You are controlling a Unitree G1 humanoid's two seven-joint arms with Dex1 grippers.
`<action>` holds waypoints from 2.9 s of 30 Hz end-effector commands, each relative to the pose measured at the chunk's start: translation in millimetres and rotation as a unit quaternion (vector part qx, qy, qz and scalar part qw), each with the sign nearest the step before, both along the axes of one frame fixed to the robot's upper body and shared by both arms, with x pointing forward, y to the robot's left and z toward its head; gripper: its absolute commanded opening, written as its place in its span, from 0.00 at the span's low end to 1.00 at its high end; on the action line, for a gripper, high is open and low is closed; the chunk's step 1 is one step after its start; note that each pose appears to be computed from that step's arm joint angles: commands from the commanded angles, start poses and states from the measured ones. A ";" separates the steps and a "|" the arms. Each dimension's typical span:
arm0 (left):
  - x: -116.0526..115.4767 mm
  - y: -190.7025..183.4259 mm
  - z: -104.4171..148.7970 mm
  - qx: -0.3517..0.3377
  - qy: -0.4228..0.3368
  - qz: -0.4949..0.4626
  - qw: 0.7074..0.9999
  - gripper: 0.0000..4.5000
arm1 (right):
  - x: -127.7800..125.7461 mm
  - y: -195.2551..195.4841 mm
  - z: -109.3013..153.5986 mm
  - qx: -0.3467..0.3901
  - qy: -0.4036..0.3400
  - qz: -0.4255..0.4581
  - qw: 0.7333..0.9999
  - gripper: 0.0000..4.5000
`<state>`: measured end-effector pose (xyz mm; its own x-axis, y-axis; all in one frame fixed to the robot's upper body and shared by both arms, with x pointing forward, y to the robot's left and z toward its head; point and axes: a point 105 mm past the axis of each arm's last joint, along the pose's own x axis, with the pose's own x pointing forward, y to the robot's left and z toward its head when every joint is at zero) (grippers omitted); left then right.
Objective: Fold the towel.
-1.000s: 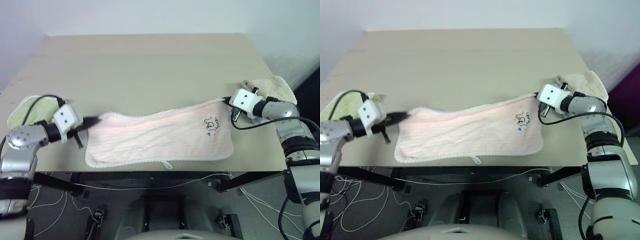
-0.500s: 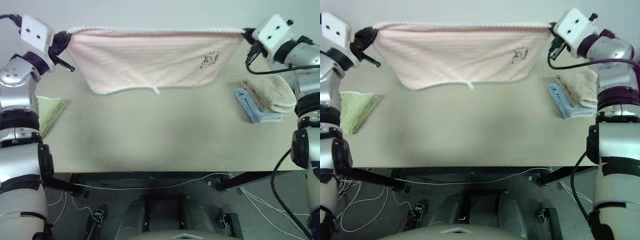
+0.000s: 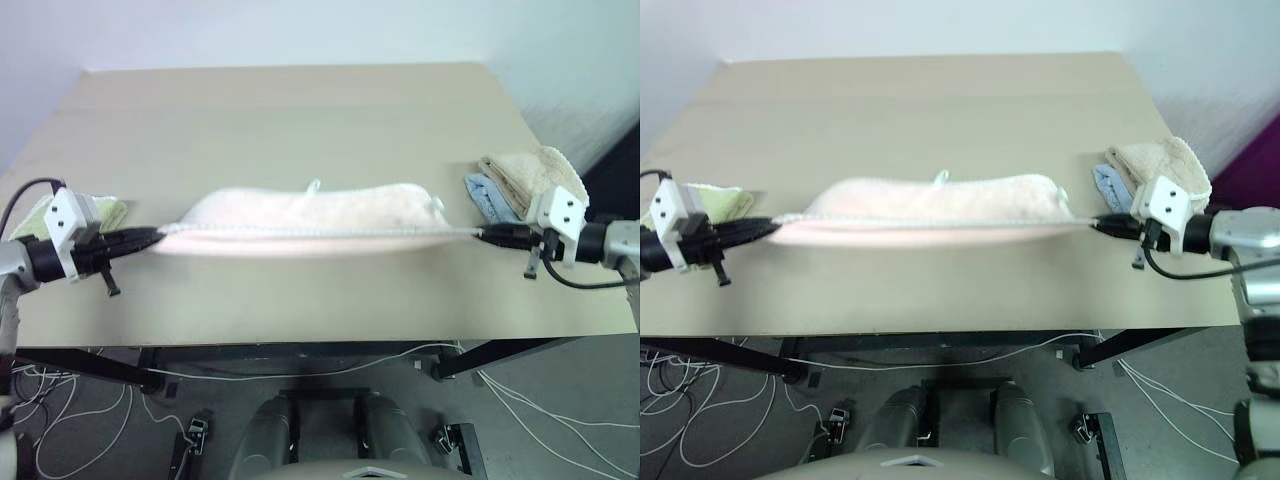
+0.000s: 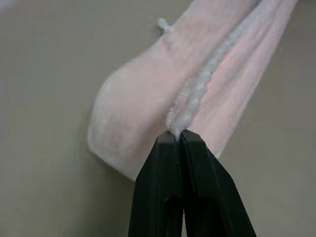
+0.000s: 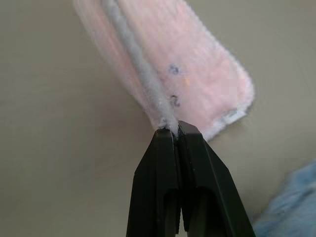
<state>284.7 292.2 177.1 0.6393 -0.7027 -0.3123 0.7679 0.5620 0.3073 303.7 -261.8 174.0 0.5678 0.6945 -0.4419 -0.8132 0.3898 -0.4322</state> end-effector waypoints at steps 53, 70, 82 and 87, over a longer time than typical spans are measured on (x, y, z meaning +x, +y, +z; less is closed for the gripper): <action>78.2 10.8 -41.2 0.048 -0.043 0.146 0.987 0.76 | 104.8 5.2 -1.7 -0.023 -0.097 -0.108 0.989 0.77; 64.3 57.0 -8.0 -0.063 -0.124 0.287 0.948 1.00 | 27.9 28.6 19.2 0.332 0.007 -0.185 0.925 1.00; 22.9 -42.0 -18.0 -0.108 -0.050 0.045 0.992 1.00 | -18.6 48.4 -47.7 0.535 0.272 -0.314 0.736 1.00; 14.0 -65.7 -27.5 -0.105 -0.020 -0.004 0.994 1.00 | -12.4 53.3 -62.3 0.565 0.309 -0.357 0.677 1.00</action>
<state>303.2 236.2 143.1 0.6749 -0.7230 -0.1479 0.7364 0.6471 0.1974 287.7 -207.5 104.3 0.8708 0.4527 -0.1919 -0.1412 0.6041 0.7843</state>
